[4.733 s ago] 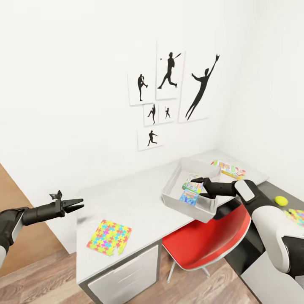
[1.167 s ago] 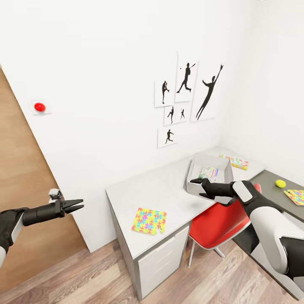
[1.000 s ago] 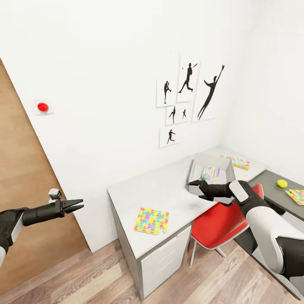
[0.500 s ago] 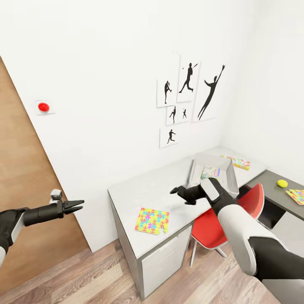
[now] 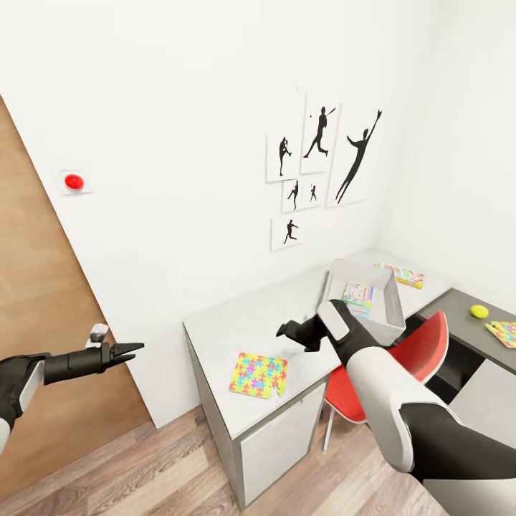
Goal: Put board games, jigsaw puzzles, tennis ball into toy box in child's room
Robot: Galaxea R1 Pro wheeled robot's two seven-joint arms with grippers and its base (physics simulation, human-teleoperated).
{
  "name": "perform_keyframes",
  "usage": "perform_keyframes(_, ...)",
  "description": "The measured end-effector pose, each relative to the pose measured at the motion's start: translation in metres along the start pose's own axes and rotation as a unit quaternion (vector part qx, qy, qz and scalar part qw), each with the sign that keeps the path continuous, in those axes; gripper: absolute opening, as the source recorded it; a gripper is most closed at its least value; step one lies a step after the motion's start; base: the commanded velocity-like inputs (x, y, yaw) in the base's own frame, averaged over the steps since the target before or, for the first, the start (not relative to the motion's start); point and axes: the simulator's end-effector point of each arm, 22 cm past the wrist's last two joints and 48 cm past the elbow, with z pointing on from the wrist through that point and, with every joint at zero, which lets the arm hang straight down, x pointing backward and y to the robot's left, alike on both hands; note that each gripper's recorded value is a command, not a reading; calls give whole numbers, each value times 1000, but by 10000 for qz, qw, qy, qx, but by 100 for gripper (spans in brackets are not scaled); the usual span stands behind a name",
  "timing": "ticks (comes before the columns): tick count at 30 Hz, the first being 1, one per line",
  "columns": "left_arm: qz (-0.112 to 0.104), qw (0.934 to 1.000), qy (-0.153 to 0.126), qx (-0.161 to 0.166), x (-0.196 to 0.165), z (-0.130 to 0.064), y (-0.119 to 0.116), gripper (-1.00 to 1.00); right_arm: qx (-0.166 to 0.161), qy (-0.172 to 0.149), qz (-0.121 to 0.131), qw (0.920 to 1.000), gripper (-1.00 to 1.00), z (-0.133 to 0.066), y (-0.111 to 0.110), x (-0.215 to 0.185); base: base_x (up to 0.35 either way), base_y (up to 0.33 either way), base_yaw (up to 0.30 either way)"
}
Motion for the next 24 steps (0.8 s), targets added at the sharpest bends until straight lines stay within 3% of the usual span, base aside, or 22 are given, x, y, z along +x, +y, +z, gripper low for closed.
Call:
perform_keyframes(8, 20, 9997, 5, -261, 1, 2, 11, 100, 46, -224, 70, 9997, 100, 1, 2, -8, 0, 0, 0)
perform_keyframes(13, 24, 9986, 5, -529, 1, 1, 23, 100, 258, -415, 78, 9988, 100, 2, -5, -14, 0, 0, 0)
perform_keyframes(24, 1, 9896, 5, -1441, 3, 0, 62, 100, 606, -904, -168, 9939, 100, 4, 1, -26, 0, 0, 0)
